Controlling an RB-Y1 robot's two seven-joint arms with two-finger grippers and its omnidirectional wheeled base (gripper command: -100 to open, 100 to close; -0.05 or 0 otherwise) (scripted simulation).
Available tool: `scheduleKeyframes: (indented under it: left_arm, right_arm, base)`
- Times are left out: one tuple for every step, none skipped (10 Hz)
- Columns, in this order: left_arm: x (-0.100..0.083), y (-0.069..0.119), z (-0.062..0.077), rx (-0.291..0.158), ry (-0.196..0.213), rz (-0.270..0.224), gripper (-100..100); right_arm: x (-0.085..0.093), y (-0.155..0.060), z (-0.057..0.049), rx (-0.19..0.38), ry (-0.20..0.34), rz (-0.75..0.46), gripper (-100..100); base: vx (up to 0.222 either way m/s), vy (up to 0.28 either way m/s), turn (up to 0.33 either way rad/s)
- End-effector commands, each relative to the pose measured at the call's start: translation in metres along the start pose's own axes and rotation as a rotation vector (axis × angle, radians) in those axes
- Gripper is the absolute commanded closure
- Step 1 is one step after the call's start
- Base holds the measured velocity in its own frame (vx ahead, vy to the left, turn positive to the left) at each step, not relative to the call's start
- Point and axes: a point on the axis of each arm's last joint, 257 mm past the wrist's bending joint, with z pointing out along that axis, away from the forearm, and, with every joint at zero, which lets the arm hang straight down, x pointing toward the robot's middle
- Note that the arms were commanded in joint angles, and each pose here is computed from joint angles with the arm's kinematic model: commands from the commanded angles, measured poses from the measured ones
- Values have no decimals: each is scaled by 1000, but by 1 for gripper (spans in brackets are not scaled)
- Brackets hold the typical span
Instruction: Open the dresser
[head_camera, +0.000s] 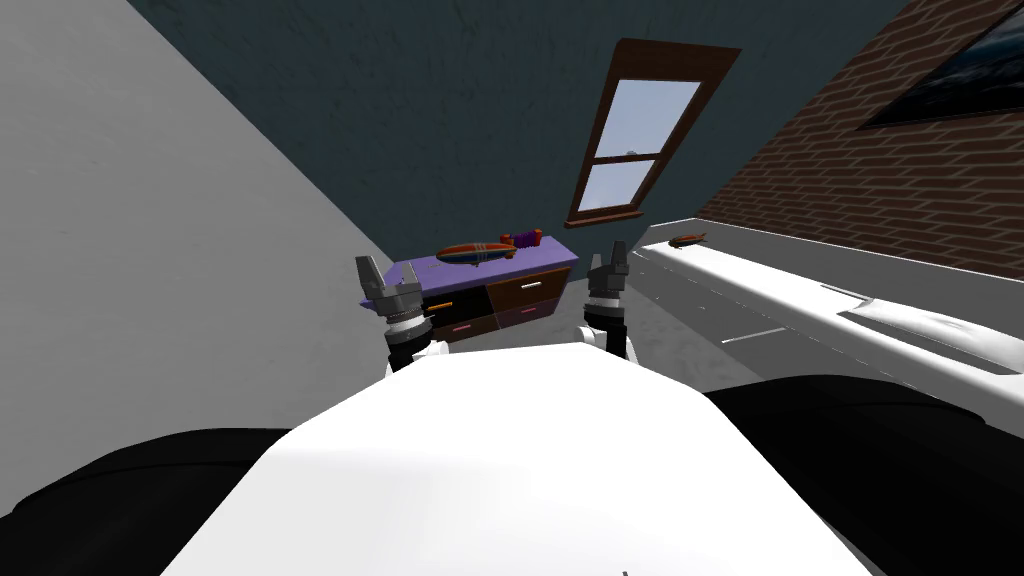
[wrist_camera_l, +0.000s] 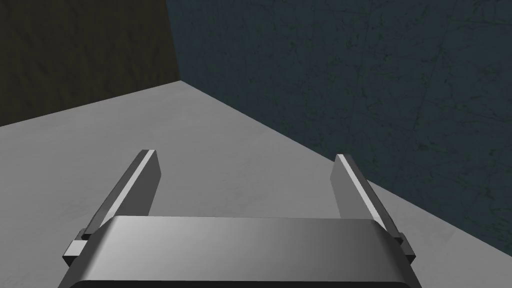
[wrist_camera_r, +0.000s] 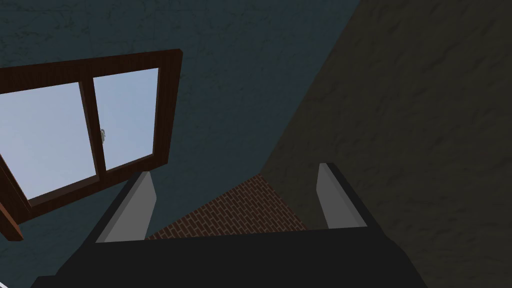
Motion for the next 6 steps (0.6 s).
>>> scheduleKeyframes:
  left_arm:
    - [0,0,0,0,0,0,0]
    - [0,0,0,0,0,0,0]
    - [0,0,0,0,0,0,0]
    - [0,0,0,0,0,0,0]
    - [0,0,0,0,0,0,0]
    - [0,0,0,0,0,0,0]
  right_arm:
    - [0,0,0,0,0,0,0]
    - [0,0,0,0,0,0,0]
    - [0,0,0,0,0,0,0]
    - [0,0,0,0,0,0,0]
    - [0,0,0,0,0,0,0]
    - [0,0,0,0,0,0,0]
  base:
    - [0,0,0]
    - [0,0,0]
    - [0,0,0]
    - [0,0,0]
    - [0,0,0]
    - [0,0,0]
